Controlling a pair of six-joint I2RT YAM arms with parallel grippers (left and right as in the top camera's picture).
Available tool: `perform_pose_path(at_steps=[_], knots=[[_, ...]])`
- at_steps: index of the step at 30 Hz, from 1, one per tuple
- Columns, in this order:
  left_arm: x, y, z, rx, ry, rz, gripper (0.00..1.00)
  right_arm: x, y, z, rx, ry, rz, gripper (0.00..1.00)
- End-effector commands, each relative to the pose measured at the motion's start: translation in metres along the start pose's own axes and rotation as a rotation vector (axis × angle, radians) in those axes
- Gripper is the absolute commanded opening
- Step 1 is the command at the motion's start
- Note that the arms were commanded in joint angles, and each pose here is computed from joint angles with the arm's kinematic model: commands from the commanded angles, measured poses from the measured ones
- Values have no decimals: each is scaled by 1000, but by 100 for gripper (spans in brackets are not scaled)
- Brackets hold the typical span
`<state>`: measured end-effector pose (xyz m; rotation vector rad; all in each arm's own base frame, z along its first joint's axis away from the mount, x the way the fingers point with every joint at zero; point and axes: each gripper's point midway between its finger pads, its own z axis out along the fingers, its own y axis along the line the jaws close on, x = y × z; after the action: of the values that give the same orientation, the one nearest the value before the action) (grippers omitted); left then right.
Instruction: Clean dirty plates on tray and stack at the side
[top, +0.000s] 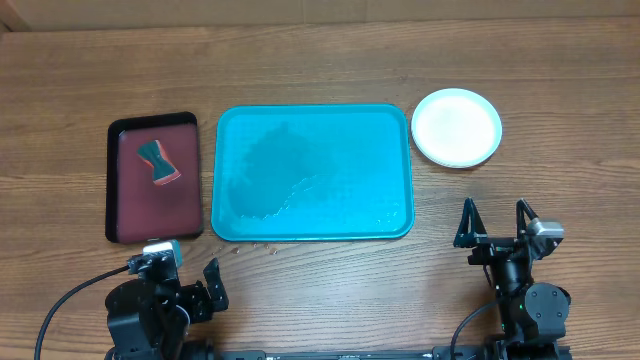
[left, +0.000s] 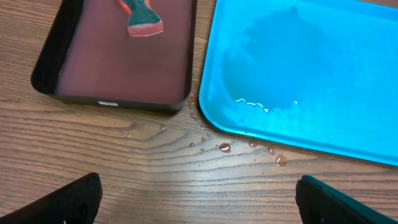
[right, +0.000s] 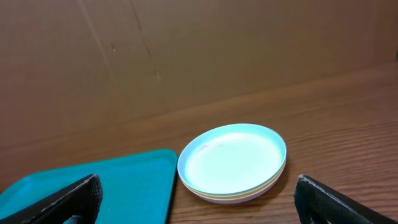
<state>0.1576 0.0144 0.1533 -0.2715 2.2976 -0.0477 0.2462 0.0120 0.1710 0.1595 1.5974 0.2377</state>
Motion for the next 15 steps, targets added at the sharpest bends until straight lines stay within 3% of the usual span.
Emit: perform_pose_path(at_steps=[1,7,15], knots=[[-2,0,-1,-1,-11,24,100,1,-3,0,8,-5,-121,100],[-2,0,-1,-1,-11,24,100,1,-3,0,9,-4,-337,100],[-2,0,-1,-1,-12,24,100,1,-2,0,8,-6,-310,100]])
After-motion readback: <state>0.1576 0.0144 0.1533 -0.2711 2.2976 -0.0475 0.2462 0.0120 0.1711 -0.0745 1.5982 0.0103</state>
